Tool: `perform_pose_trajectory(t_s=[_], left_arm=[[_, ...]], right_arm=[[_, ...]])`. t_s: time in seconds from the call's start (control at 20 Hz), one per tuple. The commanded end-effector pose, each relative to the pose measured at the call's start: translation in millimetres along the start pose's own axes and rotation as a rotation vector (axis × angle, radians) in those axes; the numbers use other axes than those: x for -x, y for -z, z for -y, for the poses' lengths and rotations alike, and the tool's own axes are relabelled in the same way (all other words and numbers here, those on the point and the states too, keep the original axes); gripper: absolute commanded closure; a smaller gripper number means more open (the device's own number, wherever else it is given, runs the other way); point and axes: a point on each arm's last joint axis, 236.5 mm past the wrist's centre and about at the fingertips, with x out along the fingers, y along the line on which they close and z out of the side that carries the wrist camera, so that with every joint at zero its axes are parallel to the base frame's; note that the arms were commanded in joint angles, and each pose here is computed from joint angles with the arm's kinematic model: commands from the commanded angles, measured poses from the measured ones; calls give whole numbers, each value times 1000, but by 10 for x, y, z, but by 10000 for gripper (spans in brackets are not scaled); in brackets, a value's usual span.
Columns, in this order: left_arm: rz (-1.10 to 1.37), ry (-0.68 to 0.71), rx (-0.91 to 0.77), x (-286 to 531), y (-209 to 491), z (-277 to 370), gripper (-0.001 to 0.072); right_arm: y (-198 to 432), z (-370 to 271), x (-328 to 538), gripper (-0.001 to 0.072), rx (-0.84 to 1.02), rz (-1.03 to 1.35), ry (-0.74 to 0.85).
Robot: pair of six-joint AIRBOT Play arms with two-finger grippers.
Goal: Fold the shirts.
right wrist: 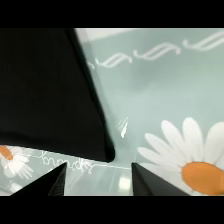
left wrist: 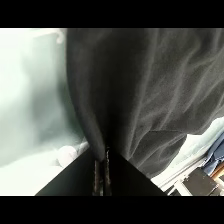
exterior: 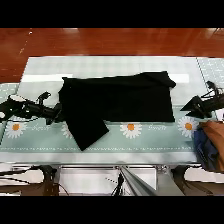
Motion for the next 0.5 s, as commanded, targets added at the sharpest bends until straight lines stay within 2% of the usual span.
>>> perform_pose_trajectory(t_s=[0.0, 0.2, 0.35, 0.4, 0.45], left_arm=[[-4, 1, -21, -3, 10, 1, 673], [-3, 1, -27, -3, 8, 1, 672], [0, 11, -52, -2, 0, 27, 673], [0, 11, -56, -2, -1, 26, 673], [1, 11, -59, -1, -2, 27, 673]], right_arm=[[106, -8, -307, 216, -63, 9, -79], [112, -39, -560, 216, -111, 43, -103], [126, -193, -793, 219, -41, 35, -59], [138, -286, -862, 237, -9, 27, -51], [160, -389, -926, 350, 19, 17, -52]])
